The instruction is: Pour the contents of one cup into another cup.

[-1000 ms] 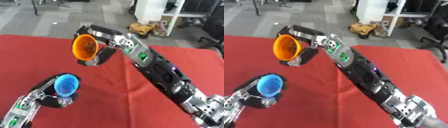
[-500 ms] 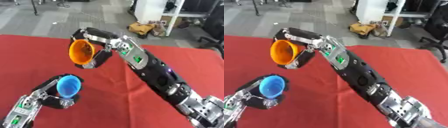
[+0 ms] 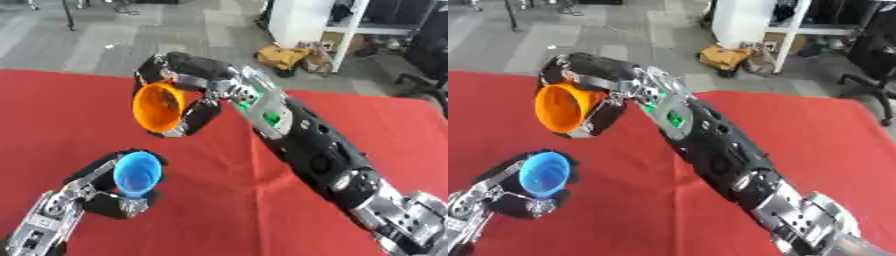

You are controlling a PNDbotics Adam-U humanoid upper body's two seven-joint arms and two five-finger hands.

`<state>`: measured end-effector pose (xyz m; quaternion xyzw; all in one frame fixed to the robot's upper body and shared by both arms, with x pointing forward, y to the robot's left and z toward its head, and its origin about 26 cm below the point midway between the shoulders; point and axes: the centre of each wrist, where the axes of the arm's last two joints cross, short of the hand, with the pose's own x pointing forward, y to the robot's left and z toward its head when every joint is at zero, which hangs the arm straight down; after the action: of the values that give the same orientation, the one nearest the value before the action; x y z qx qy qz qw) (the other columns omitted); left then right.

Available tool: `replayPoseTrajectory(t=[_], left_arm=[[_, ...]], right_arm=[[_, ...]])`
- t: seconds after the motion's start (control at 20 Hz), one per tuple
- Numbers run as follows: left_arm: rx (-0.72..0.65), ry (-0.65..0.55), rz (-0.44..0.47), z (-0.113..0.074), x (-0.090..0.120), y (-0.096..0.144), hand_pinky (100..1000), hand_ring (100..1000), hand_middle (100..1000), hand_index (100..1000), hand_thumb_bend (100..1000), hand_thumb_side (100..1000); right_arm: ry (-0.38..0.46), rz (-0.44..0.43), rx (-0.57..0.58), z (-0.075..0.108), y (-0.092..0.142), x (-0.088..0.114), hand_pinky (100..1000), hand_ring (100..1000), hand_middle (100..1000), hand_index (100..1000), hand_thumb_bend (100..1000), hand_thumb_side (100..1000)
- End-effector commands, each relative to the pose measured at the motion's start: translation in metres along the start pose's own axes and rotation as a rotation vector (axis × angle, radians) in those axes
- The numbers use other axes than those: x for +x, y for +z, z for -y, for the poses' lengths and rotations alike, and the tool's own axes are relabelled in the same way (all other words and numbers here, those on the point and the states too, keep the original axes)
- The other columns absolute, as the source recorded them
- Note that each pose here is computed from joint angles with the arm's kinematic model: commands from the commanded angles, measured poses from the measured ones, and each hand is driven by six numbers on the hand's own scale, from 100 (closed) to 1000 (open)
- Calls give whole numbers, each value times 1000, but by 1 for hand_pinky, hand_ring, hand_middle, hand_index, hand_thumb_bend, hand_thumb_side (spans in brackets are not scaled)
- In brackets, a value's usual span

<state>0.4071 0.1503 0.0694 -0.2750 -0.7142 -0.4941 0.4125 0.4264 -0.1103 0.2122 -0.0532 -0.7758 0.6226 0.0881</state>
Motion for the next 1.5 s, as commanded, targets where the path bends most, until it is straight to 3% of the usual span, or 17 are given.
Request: replayPoseTrajectory(t=[0.05, 1.5], left_arm=[[2, -9, 25, -7, 8, -7, 634, 642, 426, 770, 100, 100], [-86, 31, 66, -7, 10, -10, 640, 650, 427, 775, 100, 100]], right_arm=[[78, 25, -5, 11, -7, 4, 678, 560, 487, 631, 277, 100], [298, 70, -3, 12, -16, 9, 701, 584, 494, 633, 282, 100]])
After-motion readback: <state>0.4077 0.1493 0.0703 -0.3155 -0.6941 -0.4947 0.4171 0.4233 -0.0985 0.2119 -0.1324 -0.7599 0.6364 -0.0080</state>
